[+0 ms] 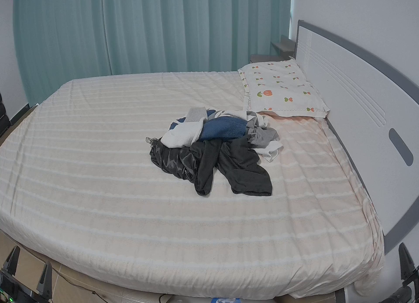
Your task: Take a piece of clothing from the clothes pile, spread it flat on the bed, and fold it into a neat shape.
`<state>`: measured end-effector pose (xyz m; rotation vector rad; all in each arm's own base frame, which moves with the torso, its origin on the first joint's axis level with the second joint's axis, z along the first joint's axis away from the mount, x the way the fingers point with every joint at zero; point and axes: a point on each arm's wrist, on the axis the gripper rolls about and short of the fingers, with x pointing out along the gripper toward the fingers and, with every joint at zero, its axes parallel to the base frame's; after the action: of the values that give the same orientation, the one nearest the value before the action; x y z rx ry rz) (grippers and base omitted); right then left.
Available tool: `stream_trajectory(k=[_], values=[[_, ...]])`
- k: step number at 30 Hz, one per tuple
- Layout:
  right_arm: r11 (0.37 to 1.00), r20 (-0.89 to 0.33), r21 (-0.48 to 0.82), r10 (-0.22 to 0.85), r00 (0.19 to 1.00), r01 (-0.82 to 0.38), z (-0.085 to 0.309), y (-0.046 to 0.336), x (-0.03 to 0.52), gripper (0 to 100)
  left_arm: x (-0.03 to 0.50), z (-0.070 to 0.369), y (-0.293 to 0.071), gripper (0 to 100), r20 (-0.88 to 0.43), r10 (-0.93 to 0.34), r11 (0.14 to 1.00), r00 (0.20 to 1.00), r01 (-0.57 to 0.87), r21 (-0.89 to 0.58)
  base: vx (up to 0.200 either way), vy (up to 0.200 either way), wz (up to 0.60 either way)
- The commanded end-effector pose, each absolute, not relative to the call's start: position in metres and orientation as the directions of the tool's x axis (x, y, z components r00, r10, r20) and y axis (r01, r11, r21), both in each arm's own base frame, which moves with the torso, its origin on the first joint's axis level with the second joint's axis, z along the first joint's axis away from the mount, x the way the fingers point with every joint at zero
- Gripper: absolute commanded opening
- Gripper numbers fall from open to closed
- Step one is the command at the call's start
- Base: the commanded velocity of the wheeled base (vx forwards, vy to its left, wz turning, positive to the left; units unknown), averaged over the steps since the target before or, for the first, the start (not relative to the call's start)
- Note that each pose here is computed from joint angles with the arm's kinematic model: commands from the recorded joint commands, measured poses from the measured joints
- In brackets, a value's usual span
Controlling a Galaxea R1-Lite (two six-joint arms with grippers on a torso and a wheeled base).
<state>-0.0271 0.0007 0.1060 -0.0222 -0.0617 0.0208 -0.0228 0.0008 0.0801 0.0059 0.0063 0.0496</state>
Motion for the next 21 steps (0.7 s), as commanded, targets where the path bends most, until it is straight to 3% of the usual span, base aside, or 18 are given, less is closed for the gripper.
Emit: stream_trajectory(k=[1, 6, 10, 21], values=[[0.992, -0.161, -0.008, 0.126, 0.979, -0.128, 0.152, 0.003, 0.013, 100, -0.023, 0.075, 0.001, 100, -0.005, 0.051, 0.999, 0.999, -0.051, 0.006, 0.000, 0.000, 0.00], [0.971, -0.384, 0.077, 0.239, 0.892, -0.227, 0.154, 0.005, 0.077, 100, -0.023, 0.075, 0.001, 100, -0.005, 0.048, 0.999, 0.999, -0.048, 0.006, 0.000, 0.000, 0.00], [0.952, -0.481, 0.120, 0.303, 0.822, -0.281, 0.146, 0.017, 0.133, 100, -0.023, 0.075, 0.001, 100, -0.005, 0.051, 0.999, 0.999, -0.051, 0.006, 0.000, 0.000, 0.00], [0.954, -0.554, 0.213, 0.295, 0.779, -0.210, 0.106, 0.087, 0.271, 100, -0.023, 0.075, 0.001, 100, -0.005, 0.049, 0.999, 0.999, -0.049, 0.005, 0.000, 0.000, 0.00]])
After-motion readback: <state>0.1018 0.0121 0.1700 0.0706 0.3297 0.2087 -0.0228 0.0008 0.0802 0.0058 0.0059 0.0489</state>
